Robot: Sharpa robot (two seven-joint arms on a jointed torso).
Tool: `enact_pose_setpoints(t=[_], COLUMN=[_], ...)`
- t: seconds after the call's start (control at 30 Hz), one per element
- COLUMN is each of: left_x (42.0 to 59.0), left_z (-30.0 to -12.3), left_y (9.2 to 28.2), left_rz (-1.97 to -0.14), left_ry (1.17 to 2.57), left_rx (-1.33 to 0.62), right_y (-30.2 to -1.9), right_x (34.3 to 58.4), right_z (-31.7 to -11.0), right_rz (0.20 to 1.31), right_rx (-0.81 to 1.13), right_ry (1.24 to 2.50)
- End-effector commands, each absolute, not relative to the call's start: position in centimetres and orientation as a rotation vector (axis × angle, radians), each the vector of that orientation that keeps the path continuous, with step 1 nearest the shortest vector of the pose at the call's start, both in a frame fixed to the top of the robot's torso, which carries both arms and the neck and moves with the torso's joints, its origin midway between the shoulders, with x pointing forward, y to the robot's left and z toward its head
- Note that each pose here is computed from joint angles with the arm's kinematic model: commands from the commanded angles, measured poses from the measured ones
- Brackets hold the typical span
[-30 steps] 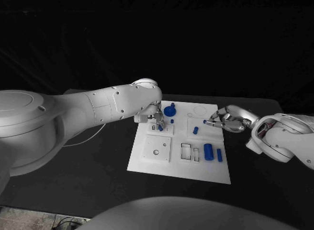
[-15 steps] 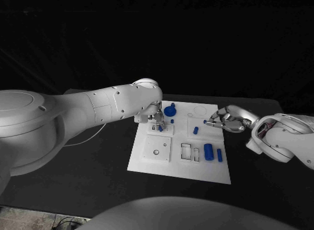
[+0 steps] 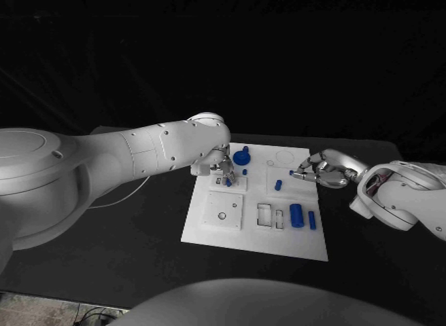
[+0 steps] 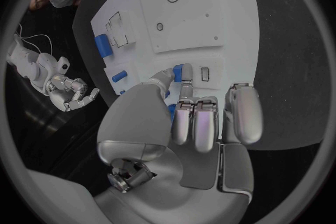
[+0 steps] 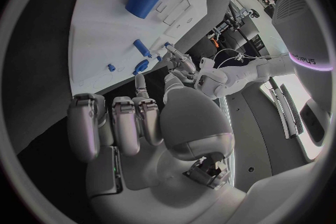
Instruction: Assemble the parts on the task board
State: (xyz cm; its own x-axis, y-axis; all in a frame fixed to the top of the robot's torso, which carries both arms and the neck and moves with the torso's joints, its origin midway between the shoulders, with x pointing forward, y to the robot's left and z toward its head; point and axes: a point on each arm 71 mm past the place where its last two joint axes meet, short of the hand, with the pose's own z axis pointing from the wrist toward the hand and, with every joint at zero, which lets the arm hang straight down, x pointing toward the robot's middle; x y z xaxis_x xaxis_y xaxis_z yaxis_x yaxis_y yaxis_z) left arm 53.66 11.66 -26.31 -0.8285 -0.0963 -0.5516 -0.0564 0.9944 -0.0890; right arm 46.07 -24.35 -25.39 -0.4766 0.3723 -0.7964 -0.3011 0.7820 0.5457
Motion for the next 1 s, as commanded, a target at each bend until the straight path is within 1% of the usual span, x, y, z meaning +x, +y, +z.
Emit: enact_pose_setpoints(t=[0.03,0.4,1.0], left_x=[53.4,53.7,53.7], left_z=[-26.5,-25.4,-25.4], left_y=[12.8,13.1,12.7], left_rz=[0.122,0.095,0.097], left_ry=[2.526,2.493,2.499], left_rx=[-0.175,-0.199,-0.188], right_y=[-24.3,-24.6,-24.7], right_x=[46.0,45.9,45.7], right_z=[-25.5,-26.0,-26.4], right_rz=[0.798,0.791,0.791], right_rx=[0.046,0.053,0.057], right_ry=[1.911,1.917,1.925])
